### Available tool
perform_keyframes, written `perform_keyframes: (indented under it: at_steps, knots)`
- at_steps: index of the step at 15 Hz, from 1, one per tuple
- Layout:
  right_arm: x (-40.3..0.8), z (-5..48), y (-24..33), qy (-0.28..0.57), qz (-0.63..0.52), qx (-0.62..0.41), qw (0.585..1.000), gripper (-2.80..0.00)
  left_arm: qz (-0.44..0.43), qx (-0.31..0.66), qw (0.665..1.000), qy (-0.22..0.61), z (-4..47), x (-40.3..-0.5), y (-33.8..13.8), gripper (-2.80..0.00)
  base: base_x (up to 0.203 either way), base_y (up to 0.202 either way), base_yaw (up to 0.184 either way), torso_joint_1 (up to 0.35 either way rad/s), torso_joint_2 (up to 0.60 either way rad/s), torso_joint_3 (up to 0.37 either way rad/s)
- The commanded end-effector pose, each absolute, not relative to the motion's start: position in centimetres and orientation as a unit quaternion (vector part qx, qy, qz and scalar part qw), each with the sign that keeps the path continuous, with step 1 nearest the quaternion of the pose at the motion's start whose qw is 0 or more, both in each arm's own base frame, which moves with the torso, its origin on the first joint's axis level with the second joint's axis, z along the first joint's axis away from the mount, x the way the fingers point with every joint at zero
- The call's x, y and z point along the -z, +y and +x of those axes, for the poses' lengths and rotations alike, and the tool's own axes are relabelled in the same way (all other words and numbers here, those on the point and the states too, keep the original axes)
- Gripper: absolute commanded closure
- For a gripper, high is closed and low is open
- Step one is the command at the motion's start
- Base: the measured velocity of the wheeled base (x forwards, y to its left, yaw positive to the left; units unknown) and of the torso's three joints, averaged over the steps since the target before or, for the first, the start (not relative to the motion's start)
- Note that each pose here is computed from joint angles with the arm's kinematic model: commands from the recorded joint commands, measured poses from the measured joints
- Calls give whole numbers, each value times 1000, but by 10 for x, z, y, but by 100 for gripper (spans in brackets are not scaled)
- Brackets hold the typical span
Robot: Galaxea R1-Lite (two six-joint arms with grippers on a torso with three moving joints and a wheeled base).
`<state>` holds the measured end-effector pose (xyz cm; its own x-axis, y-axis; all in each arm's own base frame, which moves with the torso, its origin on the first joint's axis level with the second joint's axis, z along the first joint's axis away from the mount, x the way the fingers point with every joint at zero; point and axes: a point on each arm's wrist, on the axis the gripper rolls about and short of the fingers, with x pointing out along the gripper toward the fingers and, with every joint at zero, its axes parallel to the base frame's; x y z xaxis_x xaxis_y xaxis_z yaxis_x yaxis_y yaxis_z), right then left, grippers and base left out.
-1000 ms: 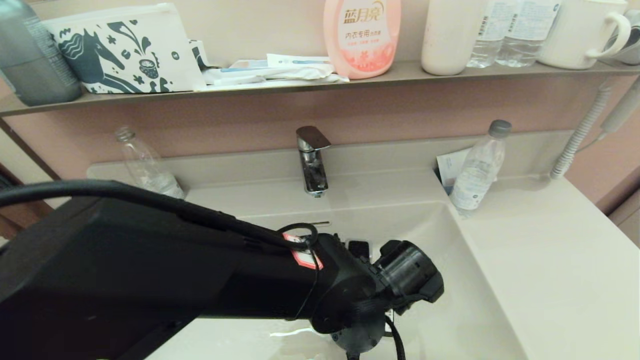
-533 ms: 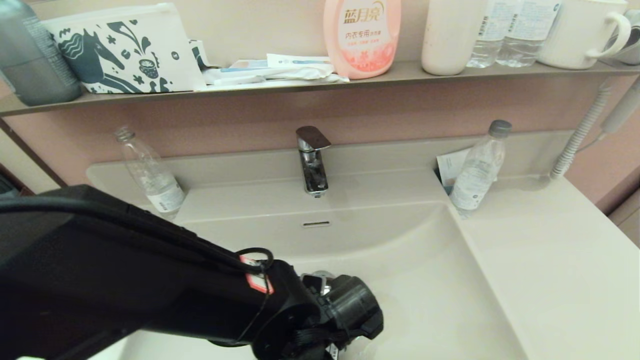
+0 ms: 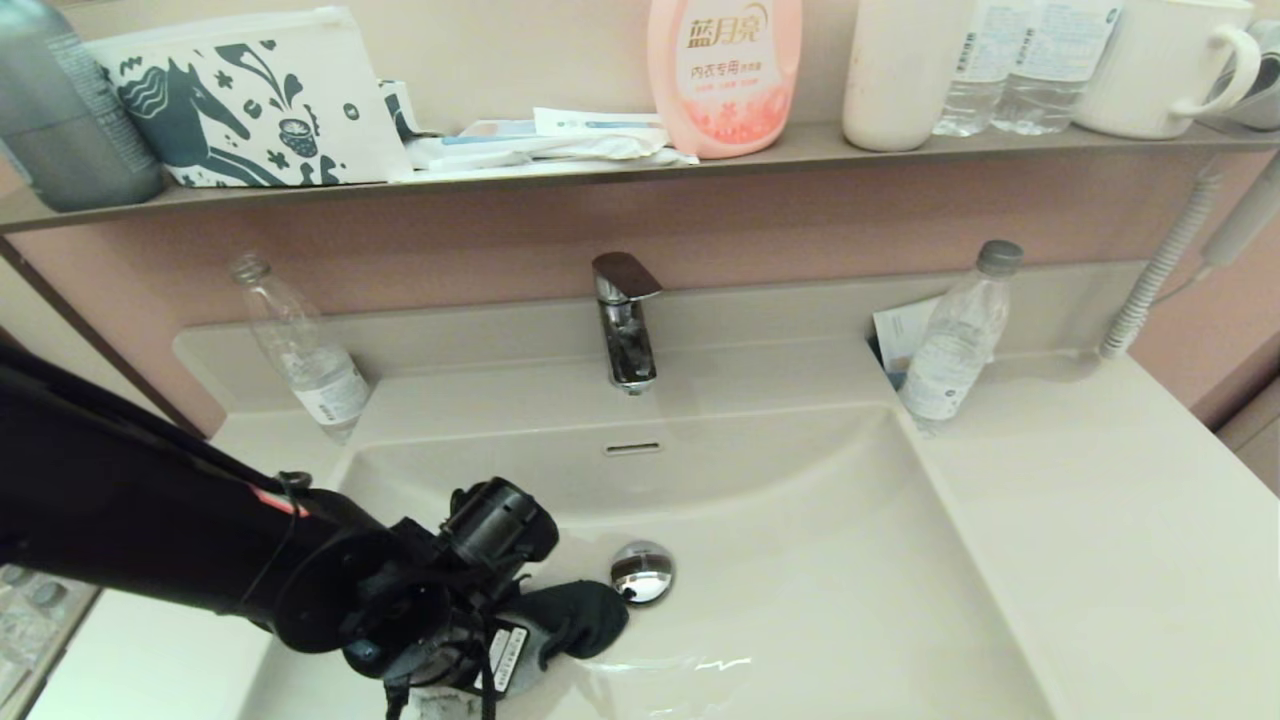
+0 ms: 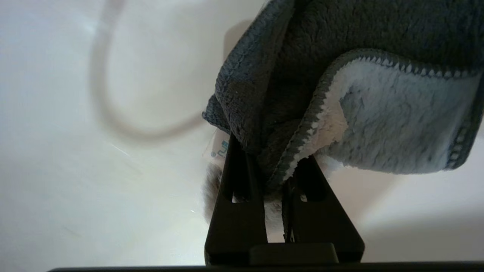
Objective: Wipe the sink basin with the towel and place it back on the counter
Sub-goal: Wipe the sink
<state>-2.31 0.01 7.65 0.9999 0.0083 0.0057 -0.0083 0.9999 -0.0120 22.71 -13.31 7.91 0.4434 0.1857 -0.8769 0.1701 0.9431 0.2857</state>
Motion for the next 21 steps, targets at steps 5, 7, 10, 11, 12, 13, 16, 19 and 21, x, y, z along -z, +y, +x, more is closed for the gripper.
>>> perform_keyframes:
  at_steps: [5,7,10,11,12,13,16,19,21]
  knots:
    - [-76,-23,0,-2,-6,-5,1000,0,202,-14,889,410,290,-76,-92,0,0,0,0,0,0,0]
    - [-76,-23,0,-2,-6,-5,1000,0,200,-11,898,391,299,-66,-99,0,0,0,0,0,0,0]
    - [-76,-23,0,-2,-6,-5,1000,0,141,-31,910,388,301,-48,-126,0,0,0,0,0,0,0]
    - [-76,-23,0,-2,-6,-5,1000,0,127,-38,913,385,306,-43,-135,0,0,0,0,0,0,0]
    - [-76,-23,0,-2,-6,-5,1000,0,122,-34,916,381,308,-41,-144,0,0,0,0,0,0,0]
    - [-76,-23,0,-2,-6,-5,1000,0,117,-29,919,374,308,-41,-155,0,0,0,0,0,0,0]
    - [-76,-23,0,-2,-6,-5,1000,0,98,-10,926,365,303,-46,-189,0,0,0,0,0,0,0]
    - [-76,-23,0,-2,-6,-5,1000,0,77,7,923,376,304,-44,-231,0,0,0,0,0,0,0]
    - [-76,-23,0,-2,-6,-5,1000,0,62,7,922,382,308,-49,-254,0,0,0,0,0,0,0]
